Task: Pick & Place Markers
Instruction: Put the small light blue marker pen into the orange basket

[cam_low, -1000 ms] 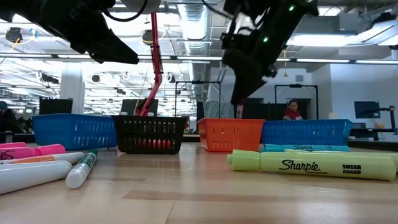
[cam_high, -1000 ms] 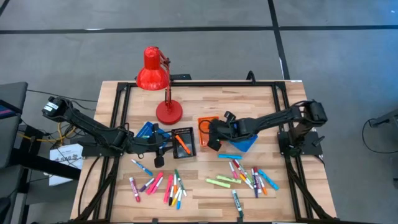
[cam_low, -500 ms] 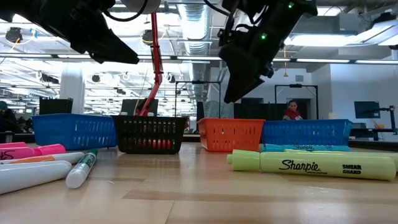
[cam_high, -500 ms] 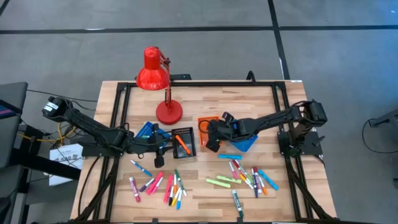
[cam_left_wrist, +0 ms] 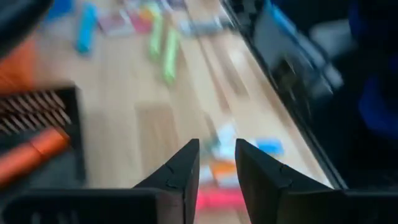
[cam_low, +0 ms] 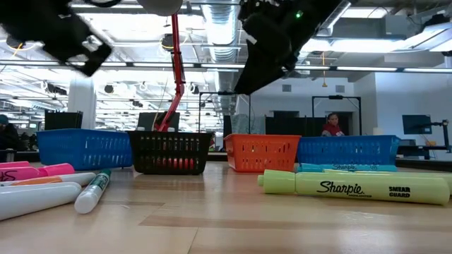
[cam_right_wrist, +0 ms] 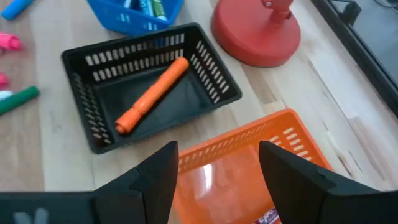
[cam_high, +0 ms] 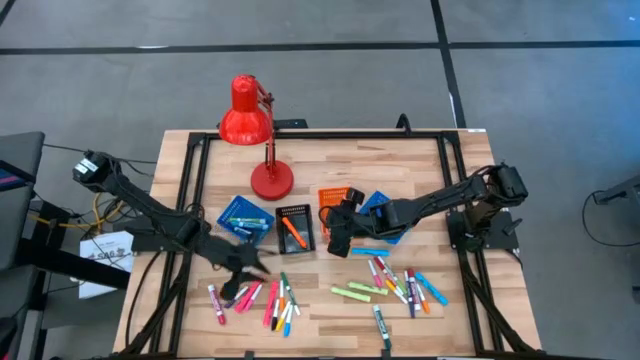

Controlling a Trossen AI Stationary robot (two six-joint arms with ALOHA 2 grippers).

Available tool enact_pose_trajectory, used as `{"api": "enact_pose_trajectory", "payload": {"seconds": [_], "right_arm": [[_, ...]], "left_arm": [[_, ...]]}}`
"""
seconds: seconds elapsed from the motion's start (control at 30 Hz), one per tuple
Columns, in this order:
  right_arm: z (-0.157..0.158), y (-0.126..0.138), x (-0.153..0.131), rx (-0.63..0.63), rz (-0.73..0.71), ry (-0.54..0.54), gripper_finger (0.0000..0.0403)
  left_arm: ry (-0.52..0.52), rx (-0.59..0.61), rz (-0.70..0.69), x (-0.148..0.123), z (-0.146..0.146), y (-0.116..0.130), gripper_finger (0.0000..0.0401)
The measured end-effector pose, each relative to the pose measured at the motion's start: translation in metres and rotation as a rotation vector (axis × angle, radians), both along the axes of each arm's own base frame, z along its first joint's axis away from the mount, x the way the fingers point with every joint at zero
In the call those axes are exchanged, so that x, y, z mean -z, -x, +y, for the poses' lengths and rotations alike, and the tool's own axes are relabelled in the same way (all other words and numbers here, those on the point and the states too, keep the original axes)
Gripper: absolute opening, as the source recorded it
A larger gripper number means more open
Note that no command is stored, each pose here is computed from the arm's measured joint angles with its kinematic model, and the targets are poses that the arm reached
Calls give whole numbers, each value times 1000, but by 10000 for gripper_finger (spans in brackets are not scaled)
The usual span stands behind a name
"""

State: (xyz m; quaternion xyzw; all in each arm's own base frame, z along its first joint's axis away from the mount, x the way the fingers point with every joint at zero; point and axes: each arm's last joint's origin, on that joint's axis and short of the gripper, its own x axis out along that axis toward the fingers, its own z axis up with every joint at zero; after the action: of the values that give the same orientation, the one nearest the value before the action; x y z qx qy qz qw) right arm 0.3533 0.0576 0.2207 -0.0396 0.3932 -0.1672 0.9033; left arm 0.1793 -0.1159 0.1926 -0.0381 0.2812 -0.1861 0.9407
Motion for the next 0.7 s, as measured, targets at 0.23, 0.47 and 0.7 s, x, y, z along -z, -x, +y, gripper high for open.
{"api": "enact_pose_trajectory", "payload": {"seconds": [0.23, 0.47, 0.7], "right_arm": [[4, 1, 0, -13, 2, -1, 207], [0, 0, 0, -2, 1, -1, 198], [-1, 0, 0, 1, 2, -4, 192]], "left_arm": [[-105, -31, 400, 29, -2, 34, 97], [-194, -22, 498, 36, 1, 46, 89], [-222, -39, 531, 43, 0, 44, 86]]}}
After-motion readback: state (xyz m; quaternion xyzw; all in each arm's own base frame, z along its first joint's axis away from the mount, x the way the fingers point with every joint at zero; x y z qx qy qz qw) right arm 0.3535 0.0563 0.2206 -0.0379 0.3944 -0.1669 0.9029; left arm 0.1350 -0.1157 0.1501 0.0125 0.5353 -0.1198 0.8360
